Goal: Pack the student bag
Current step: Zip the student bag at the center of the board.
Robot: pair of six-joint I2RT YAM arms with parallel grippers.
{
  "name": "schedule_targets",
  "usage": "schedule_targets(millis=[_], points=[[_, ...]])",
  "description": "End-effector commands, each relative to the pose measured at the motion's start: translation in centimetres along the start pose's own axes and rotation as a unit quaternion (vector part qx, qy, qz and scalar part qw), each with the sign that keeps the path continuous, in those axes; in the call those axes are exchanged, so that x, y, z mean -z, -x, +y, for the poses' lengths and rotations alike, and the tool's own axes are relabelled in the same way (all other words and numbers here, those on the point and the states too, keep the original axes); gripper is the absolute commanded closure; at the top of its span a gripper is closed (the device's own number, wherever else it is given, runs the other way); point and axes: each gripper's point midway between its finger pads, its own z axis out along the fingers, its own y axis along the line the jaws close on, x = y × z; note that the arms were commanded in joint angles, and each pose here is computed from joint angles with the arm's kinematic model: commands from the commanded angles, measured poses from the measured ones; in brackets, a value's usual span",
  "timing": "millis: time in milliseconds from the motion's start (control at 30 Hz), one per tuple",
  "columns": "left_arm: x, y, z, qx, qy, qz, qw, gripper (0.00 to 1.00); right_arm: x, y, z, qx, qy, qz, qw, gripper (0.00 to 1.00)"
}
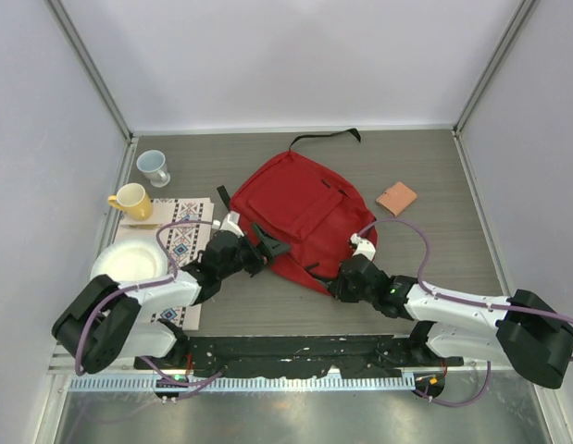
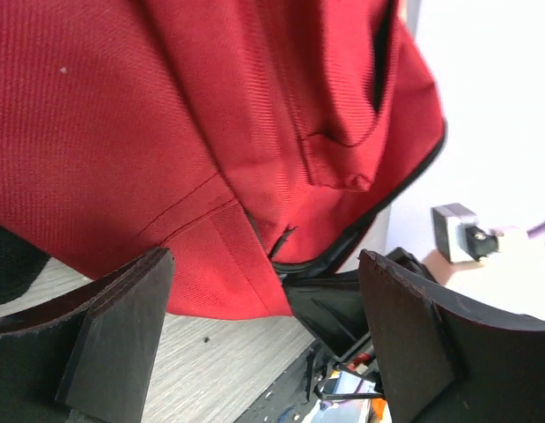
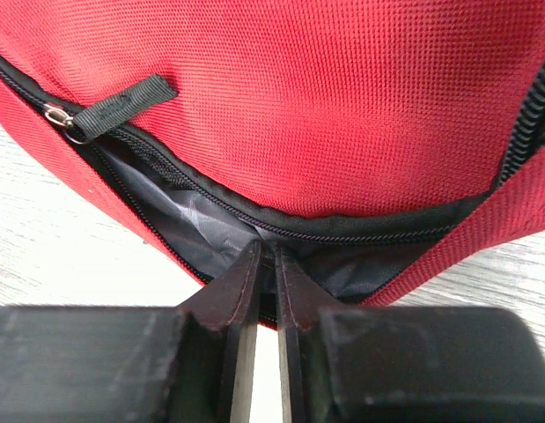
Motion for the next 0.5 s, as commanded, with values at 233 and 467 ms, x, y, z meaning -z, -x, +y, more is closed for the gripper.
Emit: schedule_targets(millis=[233,467], points=[[-3.5,-0.4,2.3,0.019,0.047,-0.001,0.999,0.1,-0.2,-0.1,-0.1,-0.003,0.0,-0.012,1.0,0.82],[-6.0,-1.8,5.5,0.016,0.078,0.017,0.997,0.18,0.0,-0.1,0.4,0.006,0.012,-0.017,1.0,0.82]])
